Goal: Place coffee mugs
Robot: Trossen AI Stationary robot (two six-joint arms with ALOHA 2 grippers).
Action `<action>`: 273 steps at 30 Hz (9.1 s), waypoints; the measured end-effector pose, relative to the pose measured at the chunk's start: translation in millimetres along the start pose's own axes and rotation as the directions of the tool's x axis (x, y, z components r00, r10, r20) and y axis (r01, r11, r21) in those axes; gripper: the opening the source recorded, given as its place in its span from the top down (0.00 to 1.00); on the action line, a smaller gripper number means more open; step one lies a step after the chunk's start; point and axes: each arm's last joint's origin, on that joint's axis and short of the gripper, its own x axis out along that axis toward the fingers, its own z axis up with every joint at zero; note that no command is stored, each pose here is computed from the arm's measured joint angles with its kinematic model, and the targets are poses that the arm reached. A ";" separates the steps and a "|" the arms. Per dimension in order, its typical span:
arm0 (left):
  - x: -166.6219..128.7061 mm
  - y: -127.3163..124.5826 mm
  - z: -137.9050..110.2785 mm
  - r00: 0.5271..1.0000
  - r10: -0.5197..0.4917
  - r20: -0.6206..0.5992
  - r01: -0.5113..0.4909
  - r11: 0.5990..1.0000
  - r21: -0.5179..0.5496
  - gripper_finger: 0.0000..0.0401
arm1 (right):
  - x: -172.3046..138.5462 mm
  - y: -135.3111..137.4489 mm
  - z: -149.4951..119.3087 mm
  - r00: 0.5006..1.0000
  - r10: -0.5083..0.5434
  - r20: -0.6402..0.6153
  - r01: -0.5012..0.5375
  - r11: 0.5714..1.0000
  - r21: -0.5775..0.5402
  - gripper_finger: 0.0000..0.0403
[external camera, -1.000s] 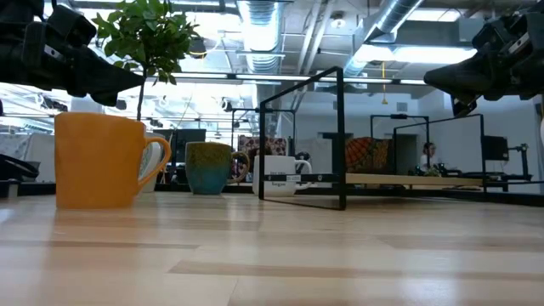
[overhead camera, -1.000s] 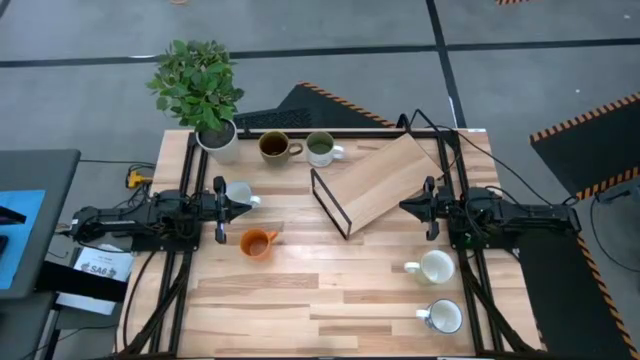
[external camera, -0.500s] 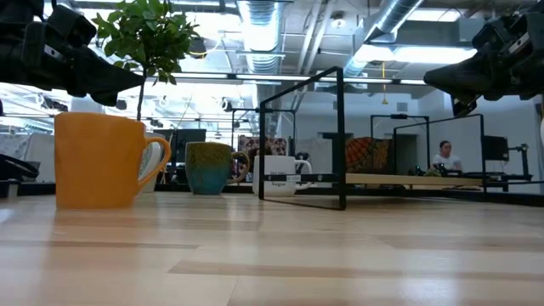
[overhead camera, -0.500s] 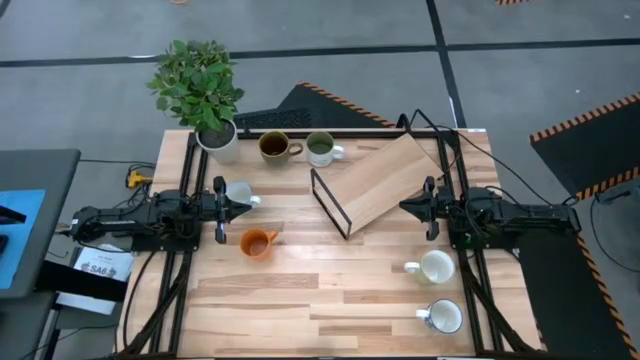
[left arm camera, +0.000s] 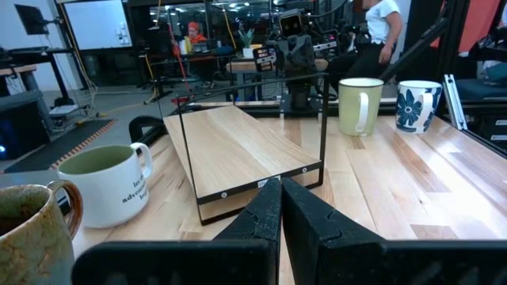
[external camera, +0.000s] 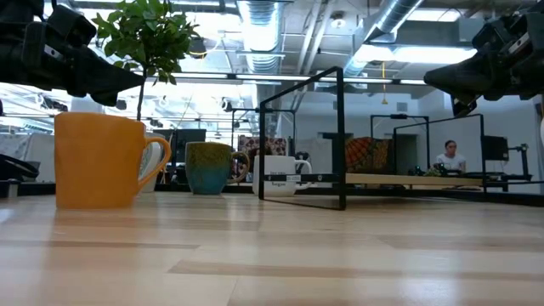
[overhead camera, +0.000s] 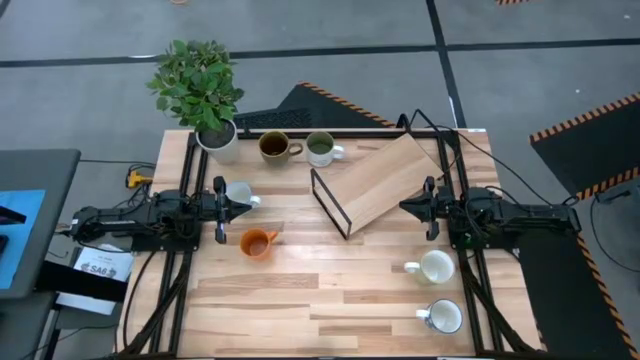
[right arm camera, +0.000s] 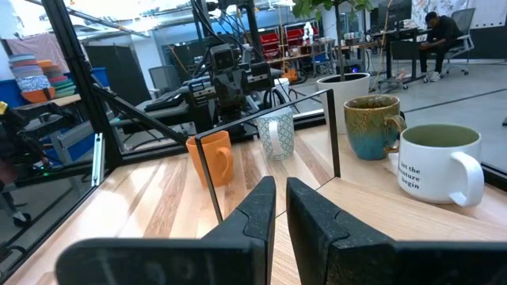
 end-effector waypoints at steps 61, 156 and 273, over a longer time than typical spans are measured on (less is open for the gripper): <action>0.0 0.0 0.0 1.000 0.000 0.000 0.000 1.000 0.000 1.00 | 15.4 131.1 108.4 -0.102 -0.073 -0.992 0.729 0.673 -0.125 0.61; 0.0 0.1 0.1 1.000 0.004 0.001 -0.004 1.000 0.000 1.00 | 101.2 -83.8 183.9 0.051 -0.681 -0.730 0.970 0.207 -0.125 0.90; 0.0 0.1 0.1 1.000 0.004 0.001 -0.004 1.000 0.000 1.00 | 183.9 -239.1 144.8 -0.123 -0.694 -0.710 0.826 0.325 -0.461 0.96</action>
